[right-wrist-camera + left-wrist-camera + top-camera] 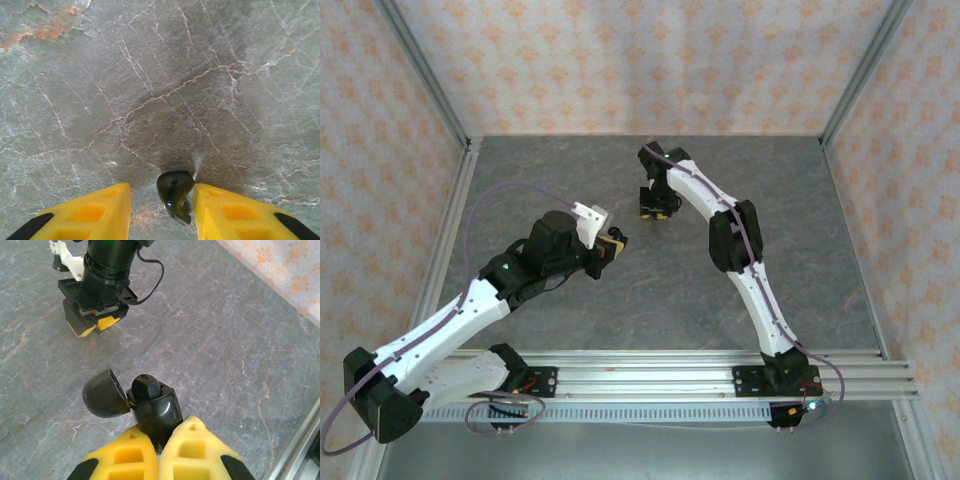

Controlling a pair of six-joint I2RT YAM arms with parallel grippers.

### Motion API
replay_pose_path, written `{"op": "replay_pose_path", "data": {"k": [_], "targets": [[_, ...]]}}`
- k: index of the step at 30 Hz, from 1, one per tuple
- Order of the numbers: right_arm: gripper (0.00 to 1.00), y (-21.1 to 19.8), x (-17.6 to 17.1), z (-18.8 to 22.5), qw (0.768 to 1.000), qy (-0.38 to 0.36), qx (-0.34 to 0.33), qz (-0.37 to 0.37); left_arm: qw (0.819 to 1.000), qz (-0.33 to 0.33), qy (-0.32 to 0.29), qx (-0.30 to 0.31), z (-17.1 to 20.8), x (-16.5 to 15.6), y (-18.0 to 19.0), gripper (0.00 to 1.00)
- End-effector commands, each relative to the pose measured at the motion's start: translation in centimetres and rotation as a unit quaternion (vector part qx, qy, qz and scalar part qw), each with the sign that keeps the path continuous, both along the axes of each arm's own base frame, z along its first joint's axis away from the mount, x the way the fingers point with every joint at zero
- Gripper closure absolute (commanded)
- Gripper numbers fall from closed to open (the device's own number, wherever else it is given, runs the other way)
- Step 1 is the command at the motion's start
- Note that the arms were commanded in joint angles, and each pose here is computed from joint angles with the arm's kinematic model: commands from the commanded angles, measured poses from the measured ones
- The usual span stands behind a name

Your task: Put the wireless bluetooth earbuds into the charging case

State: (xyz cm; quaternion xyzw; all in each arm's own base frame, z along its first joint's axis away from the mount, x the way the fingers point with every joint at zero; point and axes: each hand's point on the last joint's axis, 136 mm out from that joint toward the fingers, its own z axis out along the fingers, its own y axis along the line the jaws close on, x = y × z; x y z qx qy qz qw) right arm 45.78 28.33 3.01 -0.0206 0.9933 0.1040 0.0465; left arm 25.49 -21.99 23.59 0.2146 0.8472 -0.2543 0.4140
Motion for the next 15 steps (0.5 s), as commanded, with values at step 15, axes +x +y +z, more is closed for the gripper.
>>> {"op": "replay_pose_path", "data": {"k": [15], "targets": [[0.66,-0.96,1.61,-0.95,0.999,-0.020,-0.026,-0.005,1.000,0.009,-0.010,-0.020,1.30,0.28,0.20,1.00]]}}
